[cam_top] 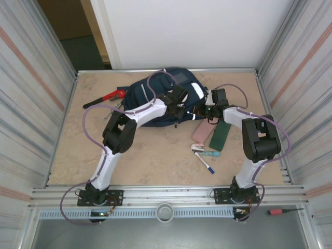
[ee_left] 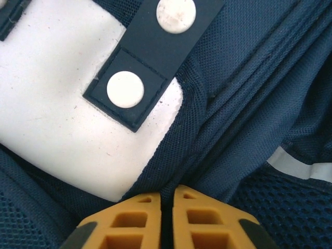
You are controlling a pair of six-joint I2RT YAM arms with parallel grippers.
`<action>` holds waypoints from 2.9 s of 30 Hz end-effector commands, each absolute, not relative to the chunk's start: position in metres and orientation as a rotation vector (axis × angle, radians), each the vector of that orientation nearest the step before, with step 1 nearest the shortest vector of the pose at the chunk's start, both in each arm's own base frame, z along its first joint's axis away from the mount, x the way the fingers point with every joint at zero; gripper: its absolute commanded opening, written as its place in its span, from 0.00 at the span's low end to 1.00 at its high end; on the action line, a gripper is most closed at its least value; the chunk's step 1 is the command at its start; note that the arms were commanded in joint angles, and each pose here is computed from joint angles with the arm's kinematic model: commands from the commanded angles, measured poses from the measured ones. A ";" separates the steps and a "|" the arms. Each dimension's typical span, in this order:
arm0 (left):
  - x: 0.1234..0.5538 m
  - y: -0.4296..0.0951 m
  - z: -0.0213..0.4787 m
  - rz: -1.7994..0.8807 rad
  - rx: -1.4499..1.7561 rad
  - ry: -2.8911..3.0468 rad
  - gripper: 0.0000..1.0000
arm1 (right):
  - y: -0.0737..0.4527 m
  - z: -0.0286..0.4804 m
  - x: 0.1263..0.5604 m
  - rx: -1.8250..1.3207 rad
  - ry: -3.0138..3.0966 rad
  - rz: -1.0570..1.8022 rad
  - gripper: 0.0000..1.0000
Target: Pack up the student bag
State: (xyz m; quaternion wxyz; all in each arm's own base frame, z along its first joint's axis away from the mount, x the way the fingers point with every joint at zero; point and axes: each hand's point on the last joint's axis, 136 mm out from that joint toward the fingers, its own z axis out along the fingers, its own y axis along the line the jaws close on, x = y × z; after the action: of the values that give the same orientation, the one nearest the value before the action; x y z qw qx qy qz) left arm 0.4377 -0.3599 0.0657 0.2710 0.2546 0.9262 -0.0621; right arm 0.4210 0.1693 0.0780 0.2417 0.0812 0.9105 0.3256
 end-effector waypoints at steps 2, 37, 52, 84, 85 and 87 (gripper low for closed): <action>0.449 -0.350 0.093 -0.213 0.655 2.443 0.04 | 0.180 0.068 0.407 0.201 2.536 0.953 0.00; 0.424 -0.277 0.130 -0.191 0.542 2.285 0.00 | 0.157 0.083 0.424 0.316 2.468 0.876 0.00; 0.407 -0.198 0.118 -0.014 0.383 2.310 0.00 | 0.149 0.096 0.435 0.318 2.440 0.870 0.00; 0.391 -0.295 0.089 0.095 0.590 2.382 0.53 | 0.165 0.092 0.430 0.252 2.462 0.914 0.00; 0.393 -0.294 0.087 0.113 0.594 2.385 0.53 | 0.165 0.091 0.430 0.252 2.463 0.914 0.00; 0.394 -0.292 0.082 0.149 0.605 2.393 0.52 | 0.166 0.090 0.430 0.254 2.464 0.918 0.00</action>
State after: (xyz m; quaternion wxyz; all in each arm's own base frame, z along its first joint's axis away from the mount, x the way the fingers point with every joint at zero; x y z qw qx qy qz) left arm 0.3867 -0.3033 0.0802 0.3274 0.2286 0.9168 0.0088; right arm 0.4257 0.1565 0.0784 0.2395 0.1093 0.9095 0.3217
